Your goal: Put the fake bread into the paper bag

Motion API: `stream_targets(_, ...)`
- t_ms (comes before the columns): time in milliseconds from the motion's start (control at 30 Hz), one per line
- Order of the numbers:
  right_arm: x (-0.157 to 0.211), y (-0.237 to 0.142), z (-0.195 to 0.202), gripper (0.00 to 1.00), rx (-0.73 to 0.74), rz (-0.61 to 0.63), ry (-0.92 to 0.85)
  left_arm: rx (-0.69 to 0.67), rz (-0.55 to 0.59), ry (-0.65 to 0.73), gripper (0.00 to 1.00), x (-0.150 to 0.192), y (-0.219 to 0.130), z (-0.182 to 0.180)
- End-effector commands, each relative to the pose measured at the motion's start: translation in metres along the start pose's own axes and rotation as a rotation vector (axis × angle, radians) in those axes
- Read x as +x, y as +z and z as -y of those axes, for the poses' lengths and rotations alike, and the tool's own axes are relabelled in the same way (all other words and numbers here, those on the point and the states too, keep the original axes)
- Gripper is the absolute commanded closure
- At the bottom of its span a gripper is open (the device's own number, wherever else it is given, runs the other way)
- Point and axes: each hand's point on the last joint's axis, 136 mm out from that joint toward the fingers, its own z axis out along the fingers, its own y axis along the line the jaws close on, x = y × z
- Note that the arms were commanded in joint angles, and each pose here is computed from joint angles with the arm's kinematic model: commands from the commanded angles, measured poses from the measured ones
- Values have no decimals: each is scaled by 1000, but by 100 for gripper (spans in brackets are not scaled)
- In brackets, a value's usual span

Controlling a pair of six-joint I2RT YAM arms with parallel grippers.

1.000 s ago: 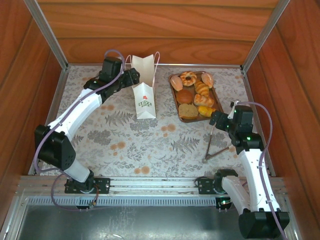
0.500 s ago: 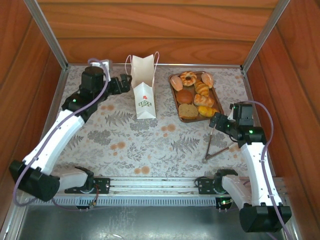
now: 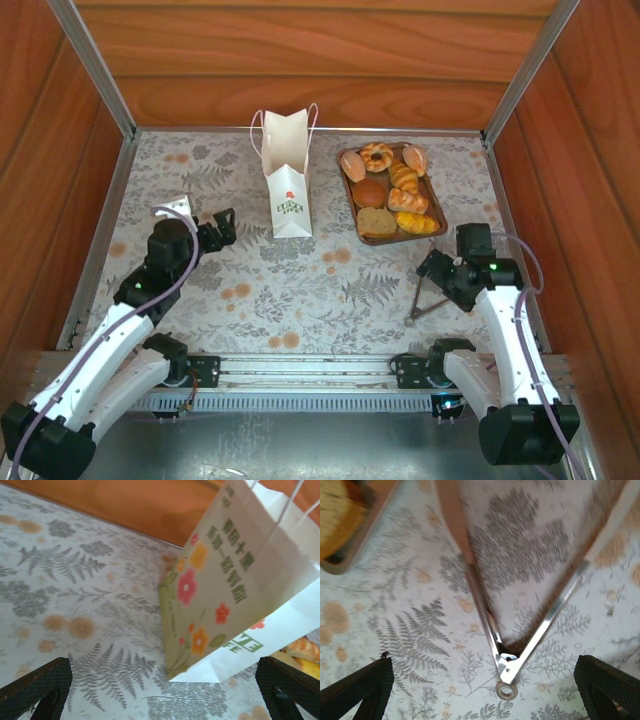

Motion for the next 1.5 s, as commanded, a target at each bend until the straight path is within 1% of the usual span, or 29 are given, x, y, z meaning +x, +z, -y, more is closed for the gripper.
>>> stream_targets(0,13,21,1,0,-9,-58,100,-72,92,-7,0,-10,-11,-19)
stream_targets(100,19,37,8,0,30,-91,122,-106,86,31,0,-3,-19,-30)
stream_targets(300,11,58,15,0,91,-71,106,-194,99,145,0,-5,-30,-47)
stream_targets(400,9,66,15,0,101,-63,106,-202,109,150,0,-5,-28,-49)
stream_targets(833,-2,86,20,0,209,-71,39,-234,53,180,0,6,-12,-56)
stream_targets(1000,-9,90,17,0,218,-65,26,-232,57,168,0,6,-10,-58)
stream_targets(1067,-7,95,16,0,219,-80,37,-235,55,168,0,6,-10,-59)
stream_targets(1233,-6,100,16,8,245,-118,47,-251,53,171,0,6,-9,-63)
stream_targets(1300,-5,101,16,9,249,-125,46,-245,51,170,0,7,-8,-62)
stream_targets(1333,-5,101,16,14,249,-130,46,-243,50,171,0,7,-8,-62)
stream_targets(1367,-4,102,15,16,249,-135,45,-243,46,171,0,7,-8,-62)
stream_targets(1467,-3,103,15,18,256,-152,46,-245,44,172,0,7,-7,-63)
